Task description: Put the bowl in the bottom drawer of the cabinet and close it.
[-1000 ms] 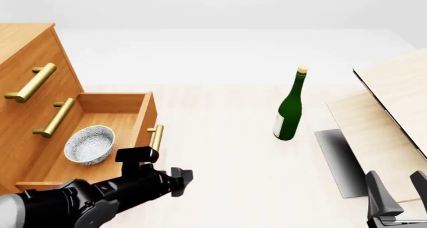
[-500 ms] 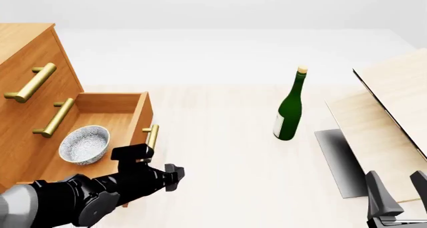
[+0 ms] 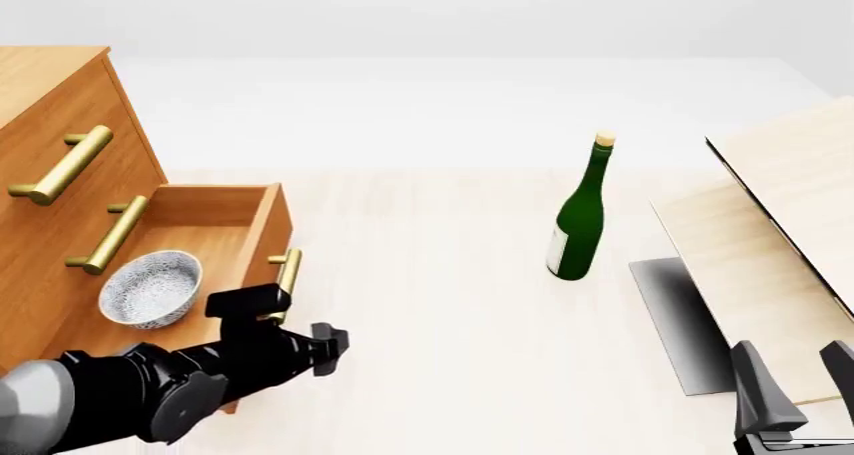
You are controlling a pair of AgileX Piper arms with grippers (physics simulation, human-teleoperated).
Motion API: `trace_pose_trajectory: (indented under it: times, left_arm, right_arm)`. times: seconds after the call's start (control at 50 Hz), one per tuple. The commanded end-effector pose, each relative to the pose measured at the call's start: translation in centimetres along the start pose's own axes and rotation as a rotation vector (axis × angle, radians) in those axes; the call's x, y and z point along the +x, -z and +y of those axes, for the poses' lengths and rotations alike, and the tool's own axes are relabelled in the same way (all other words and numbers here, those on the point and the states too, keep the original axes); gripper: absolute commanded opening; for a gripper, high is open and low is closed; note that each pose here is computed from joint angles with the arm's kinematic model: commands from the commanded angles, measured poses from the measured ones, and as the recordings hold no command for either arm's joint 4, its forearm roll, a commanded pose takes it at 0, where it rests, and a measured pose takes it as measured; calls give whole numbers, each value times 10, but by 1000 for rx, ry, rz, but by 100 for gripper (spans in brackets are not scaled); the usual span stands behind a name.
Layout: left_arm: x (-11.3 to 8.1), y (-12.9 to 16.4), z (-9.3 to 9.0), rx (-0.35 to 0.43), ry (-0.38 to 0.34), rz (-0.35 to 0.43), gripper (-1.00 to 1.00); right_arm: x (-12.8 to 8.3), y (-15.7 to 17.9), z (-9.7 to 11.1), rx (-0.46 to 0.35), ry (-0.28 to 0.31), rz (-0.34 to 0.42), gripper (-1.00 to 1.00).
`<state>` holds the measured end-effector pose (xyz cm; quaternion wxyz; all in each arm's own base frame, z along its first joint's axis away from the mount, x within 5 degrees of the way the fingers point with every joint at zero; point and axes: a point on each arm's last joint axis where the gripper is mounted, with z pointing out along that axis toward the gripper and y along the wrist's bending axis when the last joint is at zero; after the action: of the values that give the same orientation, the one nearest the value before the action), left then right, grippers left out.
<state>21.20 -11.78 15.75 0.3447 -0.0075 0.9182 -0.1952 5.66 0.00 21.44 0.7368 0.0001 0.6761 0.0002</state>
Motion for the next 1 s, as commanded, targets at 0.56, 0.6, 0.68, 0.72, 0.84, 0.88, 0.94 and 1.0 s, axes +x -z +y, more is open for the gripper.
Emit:
trace_pose_trajectory:
  times: [0.56, 0.6, 0.68, 0.72, 0.84, 0.88, 0.94, 1.0]
  left_arm:
    - [-2, -3, 31, -103, 30, 13, 100]
    - [-3, -3, 34, -110, 31, 11, 100]
    - [-3, -2, 35, -115, 33, 10, 100]
    - [-3, -2, 38, -123, 35, 11, 100]
    - [-3, -3, 42, -134, 41, 13, 100]
    - [-3, -3, 44, -140, 43, 12, 100]
    - [-4, -2, 48, -153, 44, 9, 100]
    - [-5, -2, 51, -163, 47, 8, 100]
  right_arm:
    - [0, 0, 0, 0, 0, 0, 100]
    - [0, 0, 0, 0, 0, 0, 100]
    - [0, 0, 0, 0, 0, 0, 100]
    - [0, 0, 0, 0, 0, 0, 100]
    - [0, 0, 0, 0, 0, 0, 100]
    - [0, 0, 0, 0, 0, 0, 100]
    - [0, 0, 0, 0, 0, 0, 100]
    - [0, 0, 0, 0, 0, 0, 100]
